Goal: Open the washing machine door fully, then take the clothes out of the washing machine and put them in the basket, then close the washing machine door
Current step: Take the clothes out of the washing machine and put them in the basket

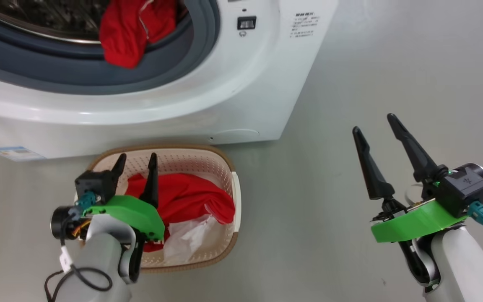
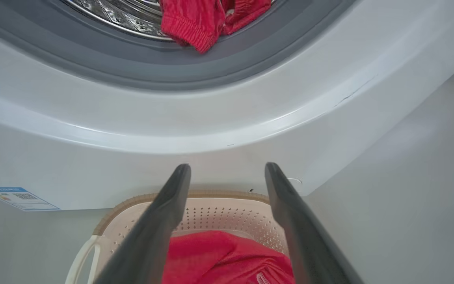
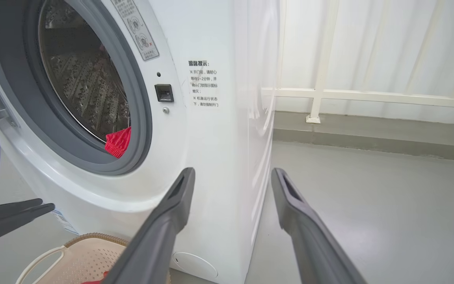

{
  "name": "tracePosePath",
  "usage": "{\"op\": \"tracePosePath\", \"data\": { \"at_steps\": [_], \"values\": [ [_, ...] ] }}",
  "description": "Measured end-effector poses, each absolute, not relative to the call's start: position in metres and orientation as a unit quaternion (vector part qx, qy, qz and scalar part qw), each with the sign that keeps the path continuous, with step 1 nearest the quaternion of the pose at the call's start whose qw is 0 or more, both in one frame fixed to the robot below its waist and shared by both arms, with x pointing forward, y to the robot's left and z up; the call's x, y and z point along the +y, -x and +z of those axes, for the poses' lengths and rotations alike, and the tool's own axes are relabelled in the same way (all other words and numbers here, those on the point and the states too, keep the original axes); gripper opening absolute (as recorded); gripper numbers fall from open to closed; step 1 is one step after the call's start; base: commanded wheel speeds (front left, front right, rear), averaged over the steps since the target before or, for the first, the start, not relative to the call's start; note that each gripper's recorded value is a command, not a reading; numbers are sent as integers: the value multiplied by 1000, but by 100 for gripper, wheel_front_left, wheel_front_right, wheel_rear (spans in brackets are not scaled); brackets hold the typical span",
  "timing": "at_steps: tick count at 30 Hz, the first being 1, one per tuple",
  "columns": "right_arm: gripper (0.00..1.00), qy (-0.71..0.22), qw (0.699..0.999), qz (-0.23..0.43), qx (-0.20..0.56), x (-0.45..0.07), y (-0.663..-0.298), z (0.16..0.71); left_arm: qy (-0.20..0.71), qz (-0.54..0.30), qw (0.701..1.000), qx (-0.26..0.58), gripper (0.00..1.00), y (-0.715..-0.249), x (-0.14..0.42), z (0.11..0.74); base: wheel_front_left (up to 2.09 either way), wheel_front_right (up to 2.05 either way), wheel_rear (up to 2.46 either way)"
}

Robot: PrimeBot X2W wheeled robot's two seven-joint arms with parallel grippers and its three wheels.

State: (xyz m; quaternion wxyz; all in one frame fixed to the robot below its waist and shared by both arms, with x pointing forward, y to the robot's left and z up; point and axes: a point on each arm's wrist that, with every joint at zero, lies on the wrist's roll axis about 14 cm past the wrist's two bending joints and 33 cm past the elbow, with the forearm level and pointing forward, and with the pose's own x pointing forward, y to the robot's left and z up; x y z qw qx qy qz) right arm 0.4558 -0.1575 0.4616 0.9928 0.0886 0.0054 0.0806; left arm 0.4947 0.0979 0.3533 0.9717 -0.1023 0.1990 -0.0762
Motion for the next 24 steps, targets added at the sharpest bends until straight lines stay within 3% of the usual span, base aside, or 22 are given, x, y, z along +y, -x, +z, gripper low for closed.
{"op": "tracePosePath", "data": {
  "at_steps": [13,24],
  "values": [
    [100,-73,996,42,-32,-178,-417,497,99,-54,993,25,100,-460,129,467,0,0,0],
    [100,-60,996,19,-56,-191,-370,516,92,-35,995,-23,100,-402,147,500,0,0,0]
  ]
}}
